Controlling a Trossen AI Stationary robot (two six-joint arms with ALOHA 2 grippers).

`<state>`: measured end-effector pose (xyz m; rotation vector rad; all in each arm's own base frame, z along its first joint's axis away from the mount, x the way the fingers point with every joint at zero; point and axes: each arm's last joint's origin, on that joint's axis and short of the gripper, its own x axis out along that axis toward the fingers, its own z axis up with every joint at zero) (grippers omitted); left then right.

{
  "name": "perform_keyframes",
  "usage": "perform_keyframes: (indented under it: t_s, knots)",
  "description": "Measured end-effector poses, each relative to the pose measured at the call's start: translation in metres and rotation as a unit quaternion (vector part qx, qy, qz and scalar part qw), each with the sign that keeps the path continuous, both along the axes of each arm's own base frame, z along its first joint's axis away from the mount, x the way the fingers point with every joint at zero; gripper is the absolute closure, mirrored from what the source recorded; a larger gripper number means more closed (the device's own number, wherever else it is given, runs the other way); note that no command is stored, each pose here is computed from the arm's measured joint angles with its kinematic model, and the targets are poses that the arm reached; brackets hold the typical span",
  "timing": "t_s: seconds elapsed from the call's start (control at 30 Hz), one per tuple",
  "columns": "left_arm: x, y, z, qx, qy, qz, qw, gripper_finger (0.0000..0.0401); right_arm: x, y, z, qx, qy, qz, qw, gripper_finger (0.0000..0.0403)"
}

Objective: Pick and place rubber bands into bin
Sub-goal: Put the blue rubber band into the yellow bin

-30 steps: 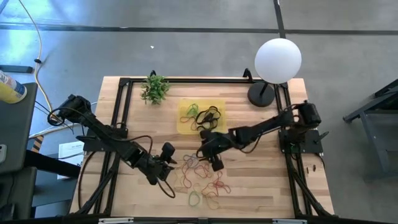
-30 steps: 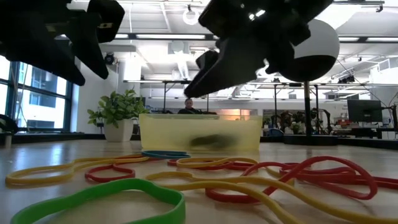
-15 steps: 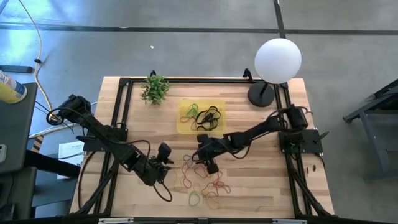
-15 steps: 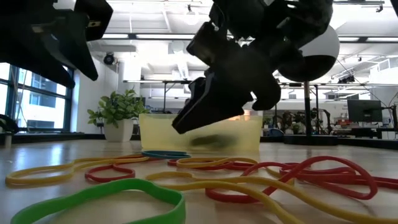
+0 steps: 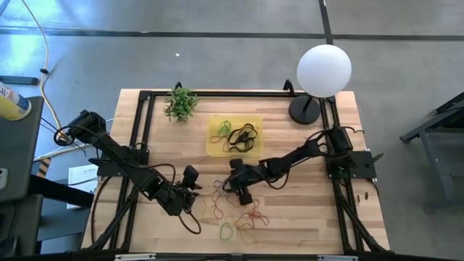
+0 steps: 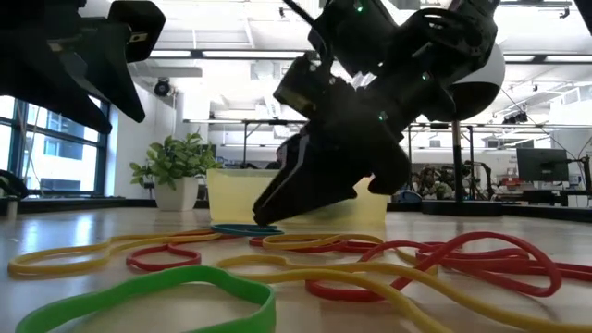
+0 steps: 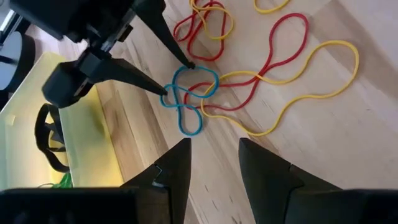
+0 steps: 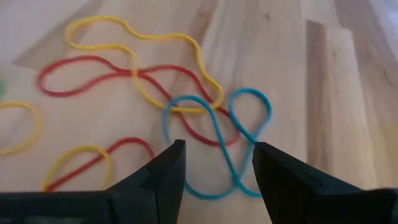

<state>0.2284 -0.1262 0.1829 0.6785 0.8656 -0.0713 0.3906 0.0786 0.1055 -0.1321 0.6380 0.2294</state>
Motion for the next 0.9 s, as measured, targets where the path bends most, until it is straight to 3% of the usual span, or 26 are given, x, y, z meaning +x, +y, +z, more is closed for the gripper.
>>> perform_keyframes:
  t_s: [0.47,0.67,0.9]
  knots:
    - [0.000,0.000,0.000,-0.005,-0.004,0.010,1.000,0.0279,-0.002,-0.002,-0.008,0.020,0.031,-0.038,0.999,0.0226]
    - [0.000,0.000,0.000,-0.005,-0.004,0.010,1.000,0.0279,0.011,0.001,-0.018,0.026,0.051,-0.039,0.998,0.0229]
    - [-0.001,0.001,0.000,-0.007,0.000,0.015,1.000,0.0279,0.023,0.001,-0.015,0.008,0.076,-0.032,0.997,0.0293]
